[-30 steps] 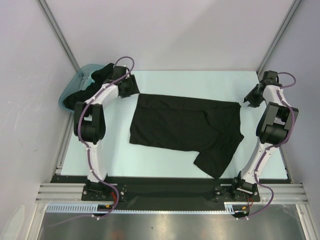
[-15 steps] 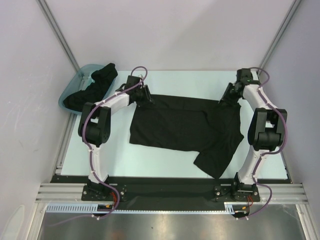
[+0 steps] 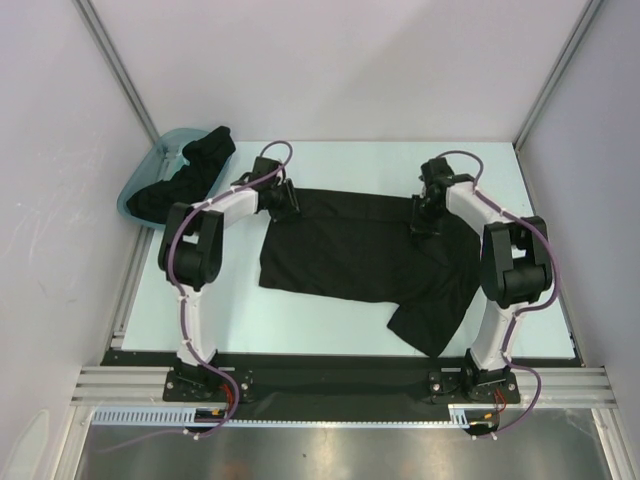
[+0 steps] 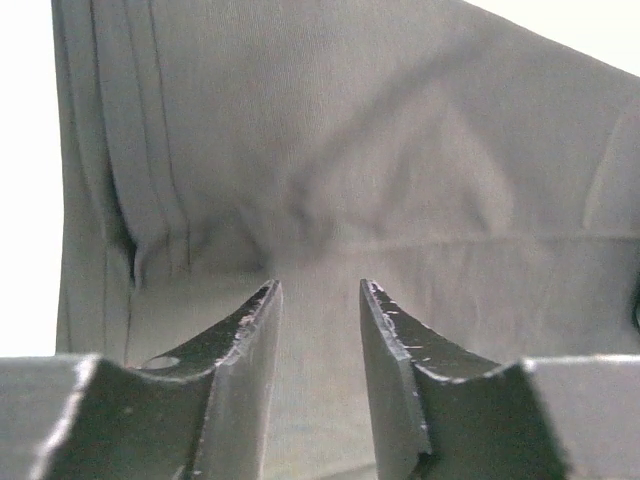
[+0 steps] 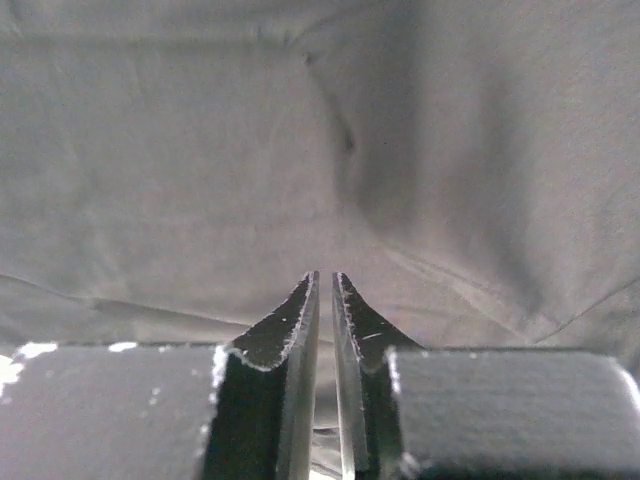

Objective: Fold and stack the t-shirts
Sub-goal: Fold the tshirt

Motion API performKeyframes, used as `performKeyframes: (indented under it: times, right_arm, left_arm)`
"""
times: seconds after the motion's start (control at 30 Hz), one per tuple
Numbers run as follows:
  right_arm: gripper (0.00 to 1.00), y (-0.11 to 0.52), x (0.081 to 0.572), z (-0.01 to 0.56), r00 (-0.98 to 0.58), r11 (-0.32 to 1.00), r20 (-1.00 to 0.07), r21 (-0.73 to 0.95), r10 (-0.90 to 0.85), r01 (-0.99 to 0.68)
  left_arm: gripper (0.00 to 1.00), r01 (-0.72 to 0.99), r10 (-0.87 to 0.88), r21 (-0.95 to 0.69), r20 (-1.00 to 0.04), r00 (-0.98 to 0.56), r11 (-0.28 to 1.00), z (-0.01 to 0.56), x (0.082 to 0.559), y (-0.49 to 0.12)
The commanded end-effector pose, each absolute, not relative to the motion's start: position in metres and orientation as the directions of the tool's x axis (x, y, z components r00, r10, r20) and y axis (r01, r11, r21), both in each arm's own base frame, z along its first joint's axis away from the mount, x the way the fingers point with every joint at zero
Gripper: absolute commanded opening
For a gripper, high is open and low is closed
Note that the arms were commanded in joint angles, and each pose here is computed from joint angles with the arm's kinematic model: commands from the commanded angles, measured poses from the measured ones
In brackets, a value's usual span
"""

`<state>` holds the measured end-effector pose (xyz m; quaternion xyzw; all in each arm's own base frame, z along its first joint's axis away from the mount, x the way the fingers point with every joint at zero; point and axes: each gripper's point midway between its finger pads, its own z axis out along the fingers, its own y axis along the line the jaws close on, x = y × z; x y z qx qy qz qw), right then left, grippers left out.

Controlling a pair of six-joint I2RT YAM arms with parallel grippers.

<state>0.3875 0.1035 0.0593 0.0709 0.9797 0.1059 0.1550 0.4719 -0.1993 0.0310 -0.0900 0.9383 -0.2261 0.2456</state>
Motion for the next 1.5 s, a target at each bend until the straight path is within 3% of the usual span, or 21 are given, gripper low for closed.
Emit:
performKeyframes:
  times: [0.0, 0.37, 0.67, 0.97, 1.1, 1.27, 1.47]
  right_arm:
    - [0.15, 0.093, 0.378, 0.065, -0.939, 0.992, -0.330, 0.107, 0.100, 0.068]
    - [0.33, 0.073, 0.376, 0.050, -0.931, 0.987, -0.363, -0.126, 0.051, 0.103]
    - [0.34, 0.066, 0.388, 0.039, -0.921, 0.978, -0.386, -0.173, 0.043, 0.118]
    - [0.19, 0.072, 0.402, 0.031, -0.920, 0.982, -0.390, -0.157, 0.035, 0.104]
    - [0.00, 0.068, 0.405, 0.042, -0.913, 0.979, -0.406, -0.163, 0.043, 0.119]
    - [0.00, 0.062, 0.418, 0.070, -0.898, 0.985, -0.435, -0.120, 0.061, 0.125]
    - [0.00, 0.043, 0.434, 0.072, -0.912, 0.994, -0.398, 0.001, 0.101, 0.110]
  left_arm:
    - [0.42, 0.008, -0.271, -0.484, -0.503, -0.821, 0.875, 0.082, 0.465, -0.202]
    - [0.41, 0.070, -0.251, -0.523, -0.518, -0.818, 0.849, 0.117, 0.404, -0.208]
    - [0.42, 0.111, -0.216, -0.524, -0.523, -0.825, 0.844, 0.131, 0.372, -0.205]
    - [0.43, 0.143, -0.188, -0.518, -0.533, -0.825, 0.843, 0.137, 0.360, -0.207]
    - [0.43, 0.151, -0.187, -0.522, -0.538, -0.822, 0.840, 0.140, 0.358, -0.208]
    - [0.43, 0.151, -0.188, -0.521, -0.541, -0.820, 0.840, 0.139, 0.353, -0.208]
    - [0.43, 0.145, -0.189, -0.530, -0.525, -0.830, 0.836, 0.132, 0.348, -0.210]
